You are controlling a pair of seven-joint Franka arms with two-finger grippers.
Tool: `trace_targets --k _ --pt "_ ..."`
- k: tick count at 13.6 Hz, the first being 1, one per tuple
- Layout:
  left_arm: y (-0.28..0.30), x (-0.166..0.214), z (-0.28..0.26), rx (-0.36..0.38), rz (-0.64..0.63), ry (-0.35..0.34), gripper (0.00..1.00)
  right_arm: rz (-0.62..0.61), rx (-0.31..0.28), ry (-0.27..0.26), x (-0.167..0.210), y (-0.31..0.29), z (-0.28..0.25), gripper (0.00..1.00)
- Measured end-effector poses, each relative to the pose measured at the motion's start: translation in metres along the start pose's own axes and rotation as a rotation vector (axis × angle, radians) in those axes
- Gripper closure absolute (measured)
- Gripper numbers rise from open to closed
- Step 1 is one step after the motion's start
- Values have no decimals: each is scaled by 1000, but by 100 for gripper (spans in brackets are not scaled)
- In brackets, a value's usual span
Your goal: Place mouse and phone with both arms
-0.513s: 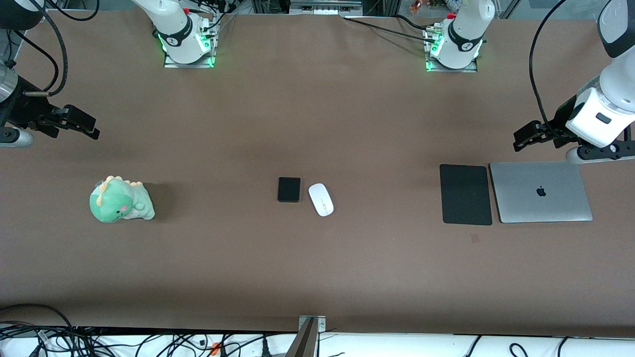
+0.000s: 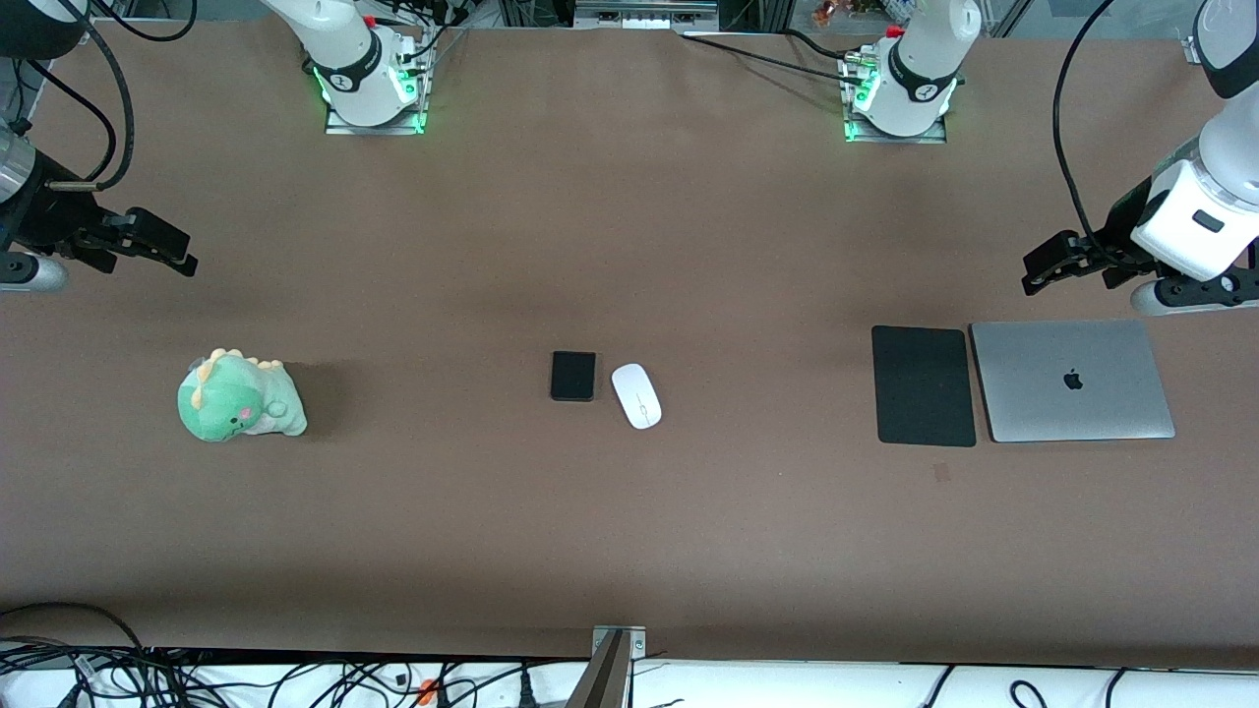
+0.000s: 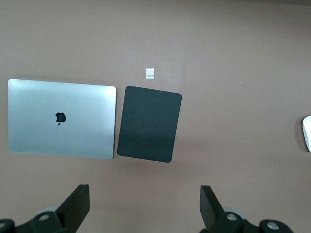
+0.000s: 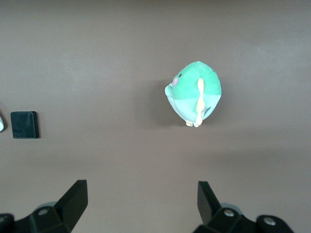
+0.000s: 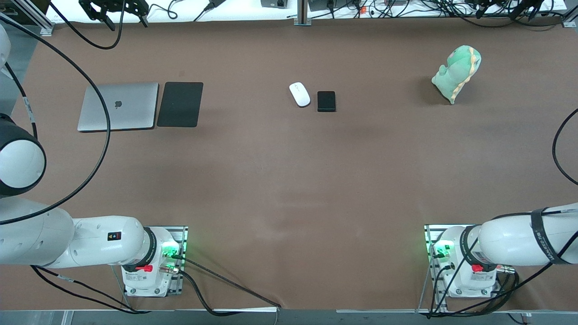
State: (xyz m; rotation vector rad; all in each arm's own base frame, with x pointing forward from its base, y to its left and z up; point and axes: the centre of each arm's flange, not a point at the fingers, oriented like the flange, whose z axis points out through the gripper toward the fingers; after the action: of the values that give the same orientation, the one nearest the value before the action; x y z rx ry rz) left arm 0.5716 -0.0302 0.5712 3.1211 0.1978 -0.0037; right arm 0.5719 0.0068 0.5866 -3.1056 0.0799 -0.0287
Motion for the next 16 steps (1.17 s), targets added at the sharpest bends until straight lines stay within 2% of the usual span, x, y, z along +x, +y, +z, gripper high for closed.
trace_targets --k 16 --pt "-18 3 -1 -22 -15 -5 0 -4 0 -1 0 -2 0 0"
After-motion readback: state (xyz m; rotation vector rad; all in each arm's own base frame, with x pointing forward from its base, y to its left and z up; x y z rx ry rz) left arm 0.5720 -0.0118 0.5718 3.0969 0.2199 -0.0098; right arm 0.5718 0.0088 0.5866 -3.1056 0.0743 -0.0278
